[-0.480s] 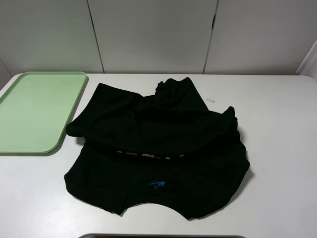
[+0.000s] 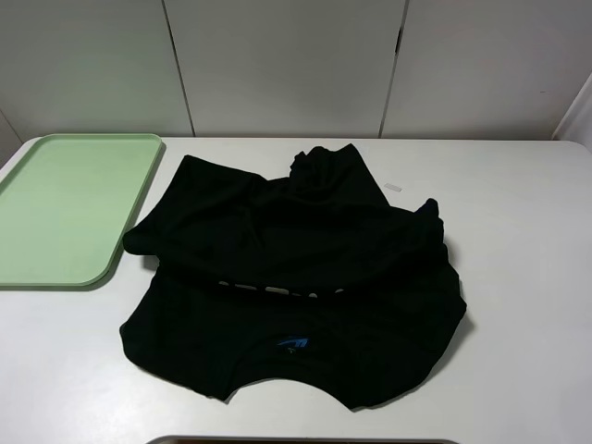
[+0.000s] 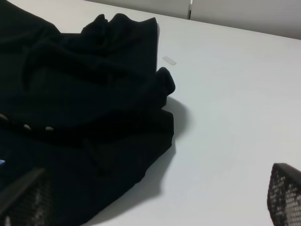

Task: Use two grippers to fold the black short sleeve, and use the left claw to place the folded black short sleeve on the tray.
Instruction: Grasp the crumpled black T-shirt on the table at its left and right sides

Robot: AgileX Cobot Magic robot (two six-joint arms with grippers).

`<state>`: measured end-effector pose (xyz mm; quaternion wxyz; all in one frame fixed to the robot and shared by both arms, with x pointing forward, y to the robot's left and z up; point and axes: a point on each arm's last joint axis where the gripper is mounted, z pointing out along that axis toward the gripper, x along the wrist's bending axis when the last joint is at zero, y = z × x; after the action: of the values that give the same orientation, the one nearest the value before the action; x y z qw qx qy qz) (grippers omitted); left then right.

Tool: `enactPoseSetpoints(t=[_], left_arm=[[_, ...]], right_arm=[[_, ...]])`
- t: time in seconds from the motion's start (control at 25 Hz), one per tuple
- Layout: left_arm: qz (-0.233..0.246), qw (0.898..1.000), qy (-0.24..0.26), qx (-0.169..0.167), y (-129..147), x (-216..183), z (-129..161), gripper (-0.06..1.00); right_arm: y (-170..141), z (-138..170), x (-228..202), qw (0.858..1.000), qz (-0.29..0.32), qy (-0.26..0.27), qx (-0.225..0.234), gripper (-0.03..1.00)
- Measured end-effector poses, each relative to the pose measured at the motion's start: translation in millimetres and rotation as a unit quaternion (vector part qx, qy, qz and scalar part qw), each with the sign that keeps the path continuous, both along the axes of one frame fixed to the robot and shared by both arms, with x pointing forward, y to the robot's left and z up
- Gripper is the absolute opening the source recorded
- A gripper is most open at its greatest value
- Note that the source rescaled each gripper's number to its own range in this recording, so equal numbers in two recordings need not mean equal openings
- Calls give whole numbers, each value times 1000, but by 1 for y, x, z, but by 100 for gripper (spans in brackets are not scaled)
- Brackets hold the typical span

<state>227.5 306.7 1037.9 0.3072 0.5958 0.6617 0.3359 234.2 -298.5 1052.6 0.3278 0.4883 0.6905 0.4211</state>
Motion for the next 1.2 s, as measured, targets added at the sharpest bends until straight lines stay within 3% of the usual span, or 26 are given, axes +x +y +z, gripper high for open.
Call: enactPoseSetpoints(t=[0.88, 1.2], left_arm=[[-13, 1000, 0, 2, 1, 0, 0, 100], [-1, 1000, 0, 21, 4, 0, 0, 100]], right_arm=[[0, 0, 0, 1000, 0, 0, 0, 100], [0, 0, 0, 1000, 0, 0, 0, 100]])
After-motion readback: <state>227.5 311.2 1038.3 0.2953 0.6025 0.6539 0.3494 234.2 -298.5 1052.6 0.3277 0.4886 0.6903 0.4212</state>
